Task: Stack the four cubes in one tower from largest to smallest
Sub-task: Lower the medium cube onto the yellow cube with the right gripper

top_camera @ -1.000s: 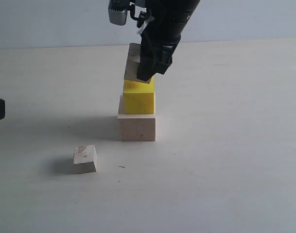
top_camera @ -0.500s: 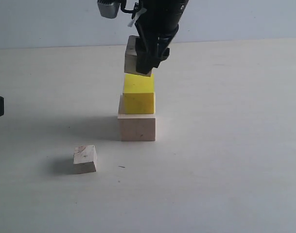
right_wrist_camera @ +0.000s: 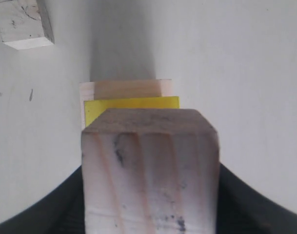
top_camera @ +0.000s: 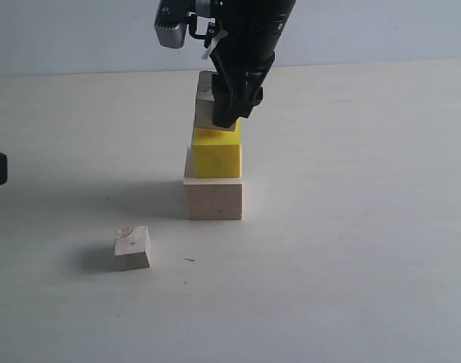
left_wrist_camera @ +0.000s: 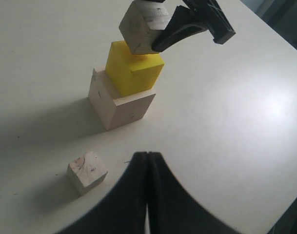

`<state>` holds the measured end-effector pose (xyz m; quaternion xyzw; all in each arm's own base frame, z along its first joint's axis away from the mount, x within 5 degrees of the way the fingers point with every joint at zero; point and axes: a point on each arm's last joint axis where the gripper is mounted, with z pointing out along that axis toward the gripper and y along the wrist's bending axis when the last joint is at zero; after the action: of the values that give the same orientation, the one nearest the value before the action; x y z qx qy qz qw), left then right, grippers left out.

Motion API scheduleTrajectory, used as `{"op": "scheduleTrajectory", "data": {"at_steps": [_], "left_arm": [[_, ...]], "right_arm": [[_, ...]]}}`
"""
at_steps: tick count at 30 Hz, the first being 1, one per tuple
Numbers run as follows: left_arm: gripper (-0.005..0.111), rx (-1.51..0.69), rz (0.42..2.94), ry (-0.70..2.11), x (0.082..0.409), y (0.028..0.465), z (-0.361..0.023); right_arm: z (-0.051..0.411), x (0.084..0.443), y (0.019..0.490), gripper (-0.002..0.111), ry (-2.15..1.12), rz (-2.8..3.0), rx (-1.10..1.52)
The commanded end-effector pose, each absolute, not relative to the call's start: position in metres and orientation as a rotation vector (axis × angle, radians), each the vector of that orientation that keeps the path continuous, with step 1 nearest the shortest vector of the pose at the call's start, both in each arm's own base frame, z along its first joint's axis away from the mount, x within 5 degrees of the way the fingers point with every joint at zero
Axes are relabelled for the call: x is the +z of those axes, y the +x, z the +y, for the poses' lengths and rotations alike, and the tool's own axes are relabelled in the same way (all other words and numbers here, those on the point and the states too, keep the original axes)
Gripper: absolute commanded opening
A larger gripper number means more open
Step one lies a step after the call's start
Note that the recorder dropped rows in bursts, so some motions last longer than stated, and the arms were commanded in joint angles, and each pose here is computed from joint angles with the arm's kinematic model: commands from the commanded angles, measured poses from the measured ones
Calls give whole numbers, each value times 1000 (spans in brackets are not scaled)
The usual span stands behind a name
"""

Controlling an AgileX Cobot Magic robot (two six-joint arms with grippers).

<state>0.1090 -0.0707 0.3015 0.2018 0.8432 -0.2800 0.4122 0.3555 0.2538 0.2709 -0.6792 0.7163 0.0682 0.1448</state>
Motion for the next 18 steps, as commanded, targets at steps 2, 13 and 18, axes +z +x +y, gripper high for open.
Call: {"op": "scheduleTrajectory", "data": {"at_steps": [2, 13, 18], "left_arm": [[0, -714, 2125, 507, 301, 108, -71], [0, -714, 2125, 507, 301, 108, -71], [0, -714, 2125, 507, 301, 108, -71]], "right_arm": [[254, 276, 356, 0, -1964, 2034, 190], [256, 275, 355, 0, -1960, 2030, 226], [257, 272, 355, 0, -1960, 2038, 235]]}}
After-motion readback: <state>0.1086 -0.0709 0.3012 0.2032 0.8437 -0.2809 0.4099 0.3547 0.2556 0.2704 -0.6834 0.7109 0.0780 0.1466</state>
